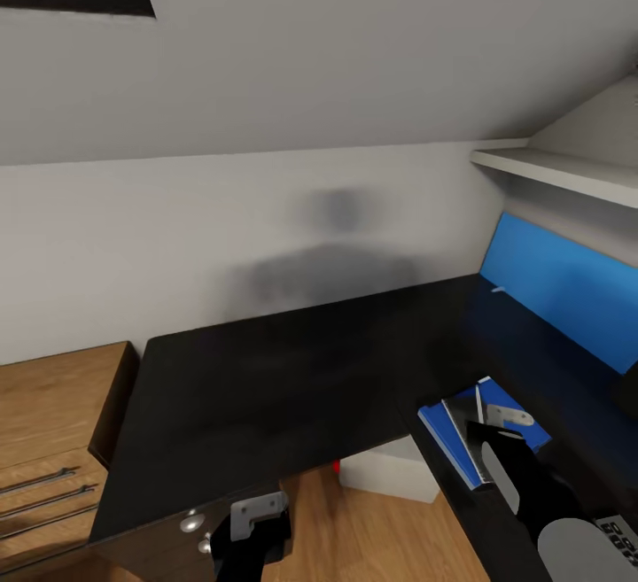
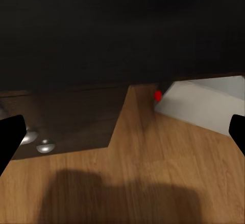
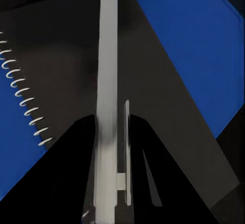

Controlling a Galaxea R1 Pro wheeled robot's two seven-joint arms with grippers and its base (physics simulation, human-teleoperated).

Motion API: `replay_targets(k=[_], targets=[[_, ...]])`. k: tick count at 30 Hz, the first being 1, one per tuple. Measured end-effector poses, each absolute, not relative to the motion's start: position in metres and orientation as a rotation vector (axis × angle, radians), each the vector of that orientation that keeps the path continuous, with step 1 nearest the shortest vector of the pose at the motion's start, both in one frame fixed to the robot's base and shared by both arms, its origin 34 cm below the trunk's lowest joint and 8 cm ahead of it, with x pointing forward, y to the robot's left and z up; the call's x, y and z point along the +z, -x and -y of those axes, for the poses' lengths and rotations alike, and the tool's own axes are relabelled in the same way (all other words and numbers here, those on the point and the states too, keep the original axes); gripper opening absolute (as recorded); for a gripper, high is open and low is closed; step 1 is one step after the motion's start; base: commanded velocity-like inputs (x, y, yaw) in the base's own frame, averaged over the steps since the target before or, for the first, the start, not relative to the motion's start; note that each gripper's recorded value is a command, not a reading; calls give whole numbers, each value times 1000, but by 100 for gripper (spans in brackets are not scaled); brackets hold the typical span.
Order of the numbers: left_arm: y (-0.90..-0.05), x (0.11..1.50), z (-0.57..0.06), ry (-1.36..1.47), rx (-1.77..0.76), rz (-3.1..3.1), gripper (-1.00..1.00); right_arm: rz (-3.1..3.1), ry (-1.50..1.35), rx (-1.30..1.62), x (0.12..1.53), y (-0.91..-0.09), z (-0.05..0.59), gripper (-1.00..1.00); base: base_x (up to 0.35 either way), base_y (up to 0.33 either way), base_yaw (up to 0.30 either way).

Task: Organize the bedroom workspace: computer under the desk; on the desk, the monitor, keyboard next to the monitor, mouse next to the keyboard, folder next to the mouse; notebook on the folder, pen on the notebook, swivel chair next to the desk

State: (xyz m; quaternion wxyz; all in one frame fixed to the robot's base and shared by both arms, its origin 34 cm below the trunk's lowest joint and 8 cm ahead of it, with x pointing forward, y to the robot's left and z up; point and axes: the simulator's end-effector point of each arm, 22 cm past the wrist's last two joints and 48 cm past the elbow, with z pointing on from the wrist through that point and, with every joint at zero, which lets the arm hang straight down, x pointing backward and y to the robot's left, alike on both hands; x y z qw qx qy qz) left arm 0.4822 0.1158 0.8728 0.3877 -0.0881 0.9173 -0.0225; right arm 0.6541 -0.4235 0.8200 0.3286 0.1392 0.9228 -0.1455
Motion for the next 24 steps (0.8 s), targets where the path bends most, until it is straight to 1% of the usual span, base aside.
replay_targets(k=[24], targets=[[-482, 873, -116, 223, -55, -2333, 100, -2417, -352, -391, 820, -654, 424, -100, -9, -7, 0]])
